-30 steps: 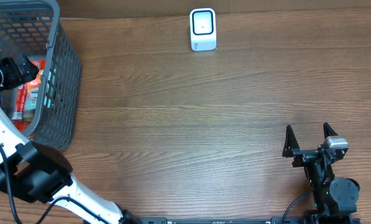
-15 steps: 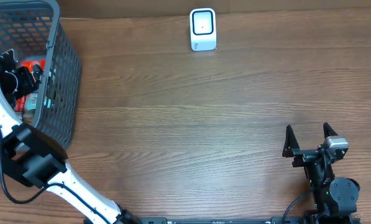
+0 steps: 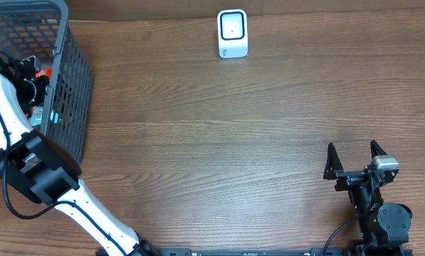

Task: Scan the item barcode
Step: 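Lower the left gripper into the basket onto the green-and-orange snack packet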

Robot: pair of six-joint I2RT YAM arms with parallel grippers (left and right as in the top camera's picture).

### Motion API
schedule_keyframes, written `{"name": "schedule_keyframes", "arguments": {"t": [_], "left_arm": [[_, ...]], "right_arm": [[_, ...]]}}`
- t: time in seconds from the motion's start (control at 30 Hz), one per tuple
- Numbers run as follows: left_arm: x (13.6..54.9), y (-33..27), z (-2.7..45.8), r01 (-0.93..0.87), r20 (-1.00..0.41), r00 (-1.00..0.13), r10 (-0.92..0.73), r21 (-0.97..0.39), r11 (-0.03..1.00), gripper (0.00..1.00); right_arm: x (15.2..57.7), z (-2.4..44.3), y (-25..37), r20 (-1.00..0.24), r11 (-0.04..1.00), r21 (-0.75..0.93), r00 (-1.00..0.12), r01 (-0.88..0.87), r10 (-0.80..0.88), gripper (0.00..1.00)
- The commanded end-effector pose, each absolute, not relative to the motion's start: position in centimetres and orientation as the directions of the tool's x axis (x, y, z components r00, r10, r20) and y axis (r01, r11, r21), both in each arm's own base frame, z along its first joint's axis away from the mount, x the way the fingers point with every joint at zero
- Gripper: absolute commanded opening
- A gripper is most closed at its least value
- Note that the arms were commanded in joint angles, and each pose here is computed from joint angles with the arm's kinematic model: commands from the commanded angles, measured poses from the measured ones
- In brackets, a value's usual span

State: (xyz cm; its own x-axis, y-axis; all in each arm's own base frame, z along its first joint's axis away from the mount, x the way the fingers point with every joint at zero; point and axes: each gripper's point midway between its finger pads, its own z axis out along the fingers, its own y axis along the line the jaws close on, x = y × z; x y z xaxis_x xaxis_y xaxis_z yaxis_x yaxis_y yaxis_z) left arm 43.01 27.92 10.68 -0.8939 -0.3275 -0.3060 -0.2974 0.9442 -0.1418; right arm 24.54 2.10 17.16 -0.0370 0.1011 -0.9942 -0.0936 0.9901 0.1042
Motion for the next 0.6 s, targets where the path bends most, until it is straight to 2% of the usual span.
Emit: {"name": "schedule_keyframes", "arguments": {"t": [0.0,0.4,0.57], "left_arm": [[42.5,28.1,9.2,-0.289,-0.268,-0.914,-0.306,-0.099,0.952,1.00],[42.5,28.1,8.4,-0.292,-0.267,-0.913,-0.309,-0.101,0.951,1.00],[41.9,27.9,6.2,-0.296,-0.239,-0.919,-0.313,-0.103,0.950,1.00]], "right_arm": [[24.6,16.9,2.0,-0.994,0.991,0.103,-0.034,-0.089,0.100,1.00],[24.6,16.9,2.0,-0.994,0.991,0.103,-0.034,-0.089,0.100,1.00],[24.6,16.9,2.0,-0.994,0.991,0.103,-0.034,-0.089,0.100,1.00]]}}
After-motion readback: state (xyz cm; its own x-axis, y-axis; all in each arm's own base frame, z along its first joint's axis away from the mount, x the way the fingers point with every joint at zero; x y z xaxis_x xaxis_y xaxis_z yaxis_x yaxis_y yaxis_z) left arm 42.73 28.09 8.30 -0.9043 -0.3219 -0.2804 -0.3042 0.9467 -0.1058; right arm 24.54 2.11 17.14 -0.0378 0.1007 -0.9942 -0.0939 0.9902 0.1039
